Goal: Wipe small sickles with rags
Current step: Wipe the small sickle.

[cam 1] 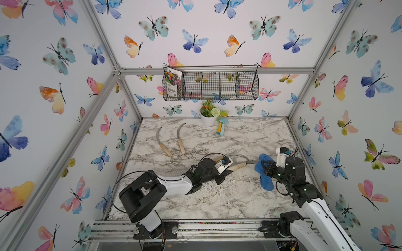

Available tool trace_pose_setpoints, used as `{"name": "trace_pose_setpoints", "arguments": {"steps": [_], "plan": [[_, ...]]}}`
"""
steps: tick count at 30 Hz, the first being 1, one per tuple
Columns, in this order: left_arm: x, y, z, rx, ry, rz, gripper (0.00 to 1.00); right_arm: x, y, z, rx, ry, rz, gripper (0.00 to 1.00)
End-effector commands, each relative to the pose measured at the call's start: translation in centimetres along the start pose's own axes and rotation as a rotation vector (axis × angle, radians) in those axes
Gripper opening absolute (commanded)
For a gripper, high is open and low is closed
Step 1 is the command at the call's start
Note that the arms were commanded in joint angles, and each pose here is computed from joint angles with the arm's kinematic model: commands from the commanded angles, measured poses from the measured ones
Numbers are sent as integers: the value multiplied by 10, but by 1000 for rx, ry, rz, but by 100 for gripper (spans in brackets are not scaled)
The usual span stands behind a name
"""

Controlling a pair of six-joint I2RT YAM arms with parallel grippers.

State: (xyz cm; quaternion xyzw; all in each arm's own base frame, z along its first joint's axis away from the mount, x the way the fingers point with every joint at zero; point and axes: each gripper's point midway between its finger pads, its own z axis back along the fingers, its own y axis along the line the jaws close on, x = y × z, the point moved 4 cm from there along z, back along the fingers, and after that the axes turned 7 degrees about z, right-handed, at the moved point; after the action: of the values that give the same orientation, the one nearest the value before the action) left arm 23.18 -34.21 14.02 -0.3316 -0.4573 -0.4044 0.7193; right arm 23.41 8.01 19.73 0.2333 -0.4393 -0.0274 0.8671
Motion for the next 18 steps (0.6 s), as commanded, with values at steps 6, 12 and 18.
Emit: {"name": "trace_pose_setpoints", "arguments": {"steps": [6,12,18], "plan": [[0,-5,6,-20,-86,-39,0,5,15,-12,25,-20,39,2],[-5,-15,24,-82,-7,-127,0,-24,53,-51,27,51,144,2],[-7,-14,23,-92,-10,-135,0,-37,66,-77,43,114,180,2]]}}
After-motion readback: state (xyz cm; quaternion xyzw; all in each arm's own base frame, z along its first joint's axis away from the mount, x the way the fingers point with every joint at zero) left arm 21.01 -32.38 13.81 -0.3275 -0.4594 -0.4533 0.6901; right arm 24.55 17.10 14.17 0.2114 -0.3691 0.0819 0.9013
